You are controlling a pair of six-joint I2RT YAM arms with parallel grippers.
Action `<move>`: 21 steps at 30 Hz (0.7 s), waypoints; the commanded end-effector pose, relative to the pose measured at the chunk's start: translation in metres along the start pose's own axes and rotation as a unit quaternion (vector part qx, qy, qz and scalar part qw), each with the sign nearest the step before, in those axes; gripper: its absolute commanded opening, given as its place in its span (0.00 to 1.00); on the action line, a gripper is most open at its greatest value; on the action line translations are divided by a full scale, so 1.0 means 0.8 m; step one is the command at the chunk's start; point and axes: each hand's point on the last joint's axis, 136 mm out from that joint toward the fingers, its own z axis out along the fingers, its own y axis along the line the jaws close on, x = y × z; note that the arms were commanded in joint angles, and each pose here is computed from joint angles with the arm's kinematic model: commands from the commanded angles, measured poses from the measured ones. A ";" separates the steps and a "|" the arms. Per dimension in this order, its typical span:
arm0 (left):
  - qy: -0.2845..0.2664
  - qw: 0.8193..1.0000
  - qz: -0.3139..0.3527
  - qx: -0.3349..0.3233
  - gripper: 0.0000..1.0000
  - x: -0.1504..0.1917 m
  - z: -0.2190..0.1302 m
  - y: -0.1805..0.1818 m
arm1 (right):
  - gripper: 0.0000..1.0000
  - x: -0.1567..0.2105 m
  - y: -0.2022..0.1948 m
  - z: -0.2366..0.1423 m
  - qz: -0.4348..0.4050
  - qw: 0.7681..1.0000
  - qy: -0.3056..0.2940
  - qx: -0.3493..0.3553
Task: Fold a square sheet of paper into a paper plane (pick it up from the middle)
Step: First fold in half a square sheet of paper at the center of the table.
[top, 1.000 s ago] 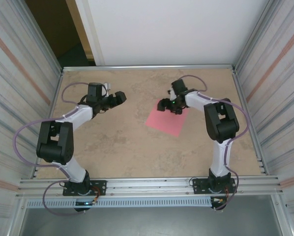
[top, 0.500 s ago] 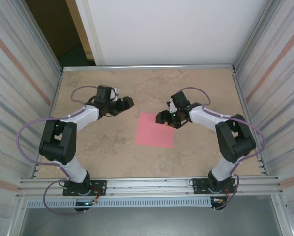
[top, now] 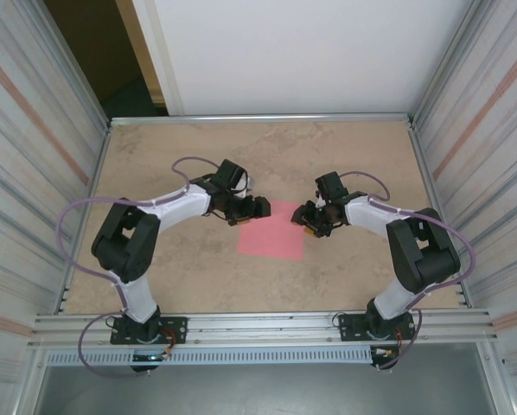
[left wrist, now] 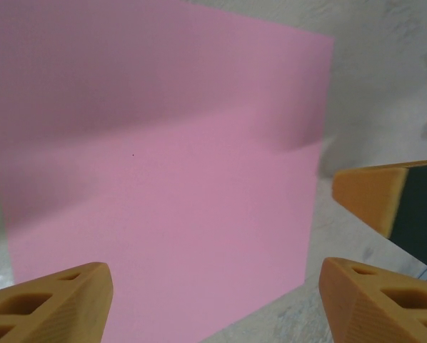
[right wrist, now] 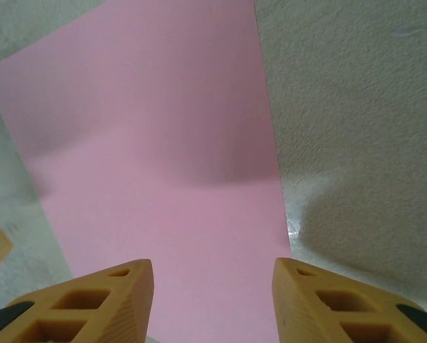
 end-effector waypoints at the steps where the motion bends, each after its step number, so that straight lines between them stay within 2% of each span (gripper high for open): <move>1: 0.024 1.000 -0.006 -0.007 0.77 0.004 0.009 -0.007 | 0.45 0.001 0.005 0.003 0.008 1.000 0.006 -0.007; 11: 0.046 0.998 -0.029 -0.028 0.77 0.009 0.030 0.007 | 0.41 0.004 0.007 0.018 -0.009 1.000 0.023 0.009; 16: 0.047 0.995 -0.067 -0.048 0.77 0.020 0.033 0.030 | 0.40 0.005 0.005 0.028 -0.017 0.999 0.032 0.025; 21: 0.035 0.994 -0.103 -0.025 0.79 0.023 0.034 0.040 | 0.39 0.006 0.001 0.037 -0.019 0.999 0.038 0.034</move>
